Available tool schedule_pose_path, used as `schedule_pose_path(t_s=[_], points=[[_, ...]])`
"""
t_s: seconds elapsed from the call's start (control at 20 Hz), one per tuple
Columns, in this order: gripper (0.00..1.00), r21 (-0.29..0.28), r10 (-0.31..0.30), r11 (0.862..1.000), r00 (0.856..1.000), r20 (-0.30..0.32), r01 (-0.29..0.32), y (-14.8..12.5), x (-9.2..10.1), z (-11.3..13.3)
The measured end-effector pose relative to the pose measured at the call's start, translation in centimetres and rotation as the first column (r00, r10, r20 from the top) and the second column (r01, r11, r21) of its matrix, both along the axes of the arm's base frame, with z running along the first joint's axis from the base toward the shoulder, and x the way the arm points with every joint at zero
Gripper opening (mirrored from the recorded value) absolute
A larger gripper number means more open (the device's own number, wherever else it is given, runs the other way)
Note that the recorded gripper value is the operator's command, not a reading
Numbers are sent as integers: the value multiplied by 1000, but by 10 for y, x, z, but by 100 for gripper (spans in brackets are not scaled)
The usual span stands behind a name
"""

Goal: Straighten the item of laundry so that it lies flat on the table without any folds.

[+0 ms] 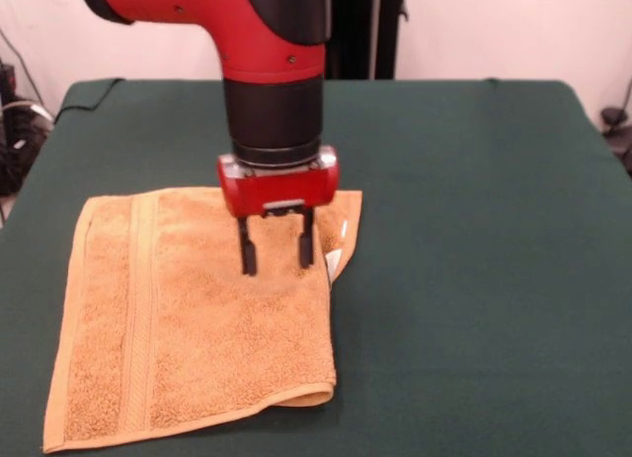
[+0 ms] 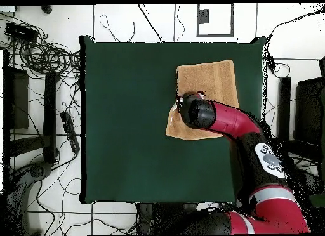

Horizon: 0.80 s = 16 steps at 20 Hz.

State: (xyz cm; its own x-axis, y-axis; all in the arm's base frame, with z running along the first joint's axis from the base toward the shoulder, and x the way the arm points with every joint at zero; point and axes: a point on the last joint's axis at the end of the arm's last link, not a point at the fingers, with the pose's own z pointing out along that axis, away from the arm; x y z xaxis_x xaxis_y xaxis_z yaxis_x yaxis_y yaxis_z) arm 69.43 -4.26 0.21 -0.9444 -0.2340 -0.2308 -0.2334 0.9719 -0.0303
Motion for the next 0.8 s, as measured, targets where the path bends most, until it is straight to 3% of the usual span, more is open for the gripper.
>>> schedule_pose_path(t_s=[0.2,0.8], points=[[100,-19,-15,1000,1000,17,16,-26,1,10],[100,-28,-28,999,999,34,29,-39,5,21]])
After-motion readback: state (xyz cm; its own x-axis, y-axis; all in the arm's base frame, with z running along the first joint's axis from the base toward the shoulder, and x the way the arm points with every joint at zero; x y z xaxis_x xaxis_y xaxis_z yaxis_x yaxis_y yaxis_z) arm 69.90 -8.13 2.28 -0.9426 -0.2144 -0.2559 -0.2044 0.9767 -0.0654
